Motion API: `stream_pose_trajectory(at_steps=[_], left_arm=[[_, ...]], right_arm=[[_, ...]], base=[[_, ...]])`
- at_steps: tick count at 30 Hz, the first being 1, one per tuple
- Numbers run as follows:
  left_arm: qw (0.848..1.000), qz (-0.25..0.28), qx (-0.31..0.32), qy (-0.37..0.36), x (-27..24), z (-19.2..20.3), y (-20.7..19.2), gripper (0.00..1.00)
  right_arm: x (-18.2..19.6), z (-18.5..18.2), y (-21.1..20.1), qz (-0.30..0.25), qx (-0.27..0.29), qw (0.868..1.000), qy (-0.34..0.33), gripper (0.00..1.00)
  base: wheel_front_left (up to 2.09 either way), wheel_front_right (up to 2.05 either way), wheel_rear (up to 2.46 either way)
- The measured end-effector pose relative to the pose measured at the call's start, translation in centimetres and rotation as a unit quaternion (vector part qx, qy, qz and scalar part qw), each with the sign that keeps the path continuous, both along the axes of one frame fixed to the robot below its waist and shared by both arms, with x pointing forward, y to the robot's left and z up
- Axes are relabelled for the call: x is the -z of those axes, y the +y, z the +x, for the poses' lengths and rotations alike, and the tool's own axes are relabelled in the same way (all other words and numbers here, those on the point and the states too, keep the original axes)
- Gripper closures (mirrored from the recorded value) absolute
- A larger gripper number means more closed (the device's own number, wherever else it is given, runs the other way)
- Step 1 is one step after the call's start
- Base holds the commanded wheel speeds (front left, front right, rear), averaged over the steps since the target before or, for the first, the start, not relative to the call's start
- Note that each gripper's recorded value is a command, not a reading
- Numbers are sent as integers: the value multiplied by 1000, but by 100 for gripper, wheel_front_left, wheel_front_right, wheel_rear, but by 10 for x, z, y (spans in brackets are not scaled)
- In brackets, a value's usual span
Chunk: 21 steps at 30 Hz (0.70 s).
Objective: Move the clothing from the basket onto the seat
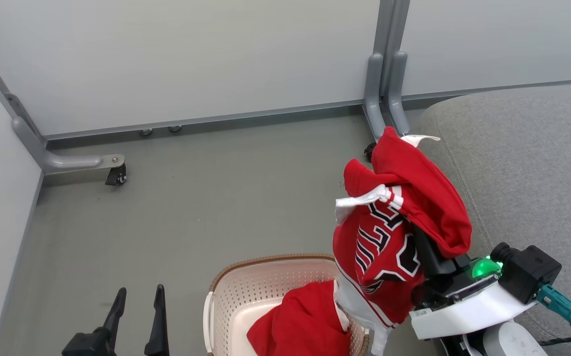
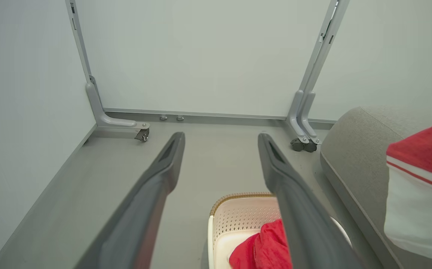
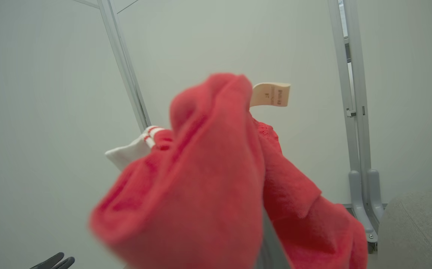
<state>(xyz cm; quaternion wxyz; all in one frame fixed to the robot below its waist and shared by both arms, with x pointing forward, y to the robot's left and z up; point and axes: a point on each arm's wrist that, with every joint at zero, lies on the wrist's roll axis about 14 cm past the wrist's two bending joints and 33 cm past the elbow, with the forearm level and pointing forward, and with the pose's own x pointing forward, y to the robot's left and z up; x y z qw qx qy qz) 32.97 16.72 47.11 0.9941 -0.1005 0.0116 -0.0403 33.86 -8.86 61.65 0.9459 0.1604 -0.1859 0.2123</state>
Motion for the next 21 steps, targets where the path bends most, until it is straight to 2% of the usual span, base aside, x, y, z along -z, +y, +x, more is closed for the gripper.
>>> stream_pose_trajectory(at_steps=[21], left_arm=[[1000, -10, 12, 22, 13, -5, -11, 0]], right_arm=[[3, -1, -9, 1, 15, 1000, 5, 100]], base=[[0, 0, 0]])
